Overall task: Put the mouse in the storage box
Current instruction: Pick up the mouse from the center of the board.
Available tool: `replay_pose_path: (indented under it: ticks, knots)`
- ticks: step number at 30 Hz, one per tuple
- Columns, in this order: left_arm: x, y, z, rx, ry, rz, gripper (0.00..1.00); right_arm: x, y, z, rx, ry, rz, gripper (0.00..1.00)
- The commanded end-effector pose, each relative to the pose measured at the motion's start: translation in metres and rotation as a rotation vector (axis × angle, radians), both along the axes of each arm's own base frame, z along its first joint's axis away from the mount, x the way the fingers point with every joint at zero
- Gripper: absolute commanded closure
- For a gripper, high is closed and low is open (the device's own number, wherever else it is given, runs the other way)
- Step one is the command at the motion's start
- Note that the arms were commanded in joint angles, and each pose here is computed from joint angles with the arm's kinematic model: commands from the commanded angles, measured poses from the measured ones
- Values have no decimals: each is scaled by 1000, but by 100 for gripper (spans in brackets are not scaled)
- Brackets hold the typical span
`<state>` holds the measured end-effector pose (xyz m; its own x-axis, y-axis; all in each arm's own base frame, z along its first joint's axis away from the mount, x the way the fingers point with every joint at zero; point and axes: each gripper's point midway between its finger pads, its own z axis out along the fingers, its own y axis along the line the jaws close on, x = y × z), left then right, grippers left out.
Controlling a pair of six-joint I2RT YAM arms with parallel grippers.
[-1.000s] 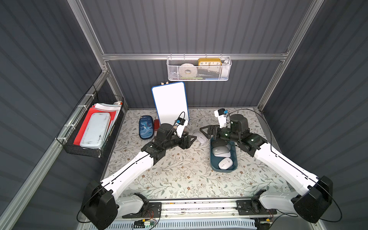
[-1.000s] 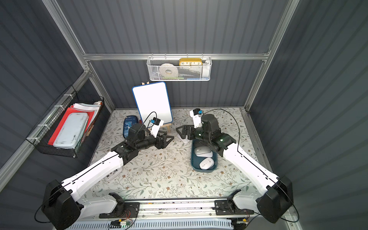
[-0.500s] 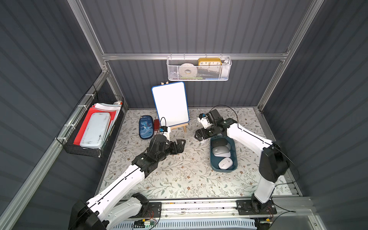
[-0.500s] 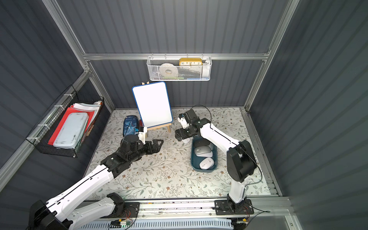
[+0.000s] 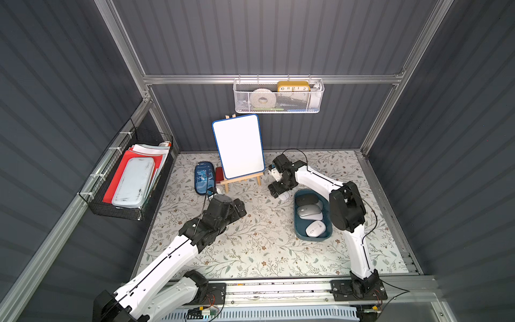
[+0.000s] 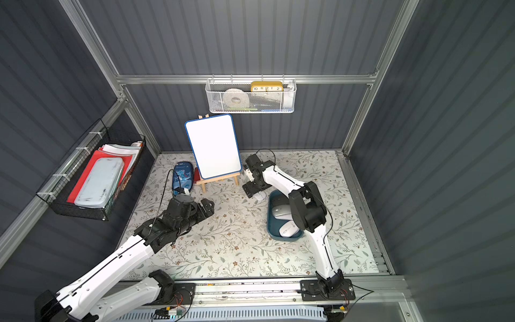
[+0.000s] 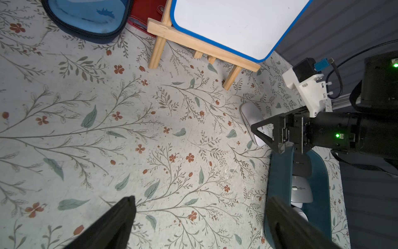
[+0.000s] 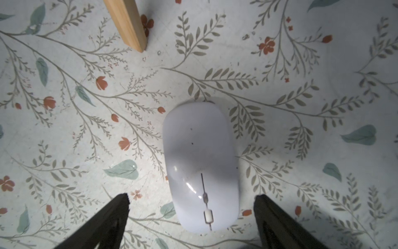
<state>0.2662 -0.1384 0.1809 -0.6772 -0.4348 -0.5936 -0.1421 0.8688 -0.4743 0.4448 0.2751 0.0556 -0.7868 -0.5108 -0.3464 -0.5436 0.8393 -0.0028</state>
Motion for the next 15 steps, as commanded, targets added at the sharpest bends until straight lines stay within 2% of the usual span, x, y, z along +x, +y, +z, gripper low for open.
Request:
replay_pose_path:
  ticks: [1,9,15]
  knots:
    - [-4,9,0,11,5,39,1,5,0,-6,-41,-8,1,8]
    - [-2,10,-1,34,20,44,1,10,-4,-33,-122,9,-26,18]
    - [-1,10,-5,50,37,44,1,2,1,-51,-147,56,-15,27]
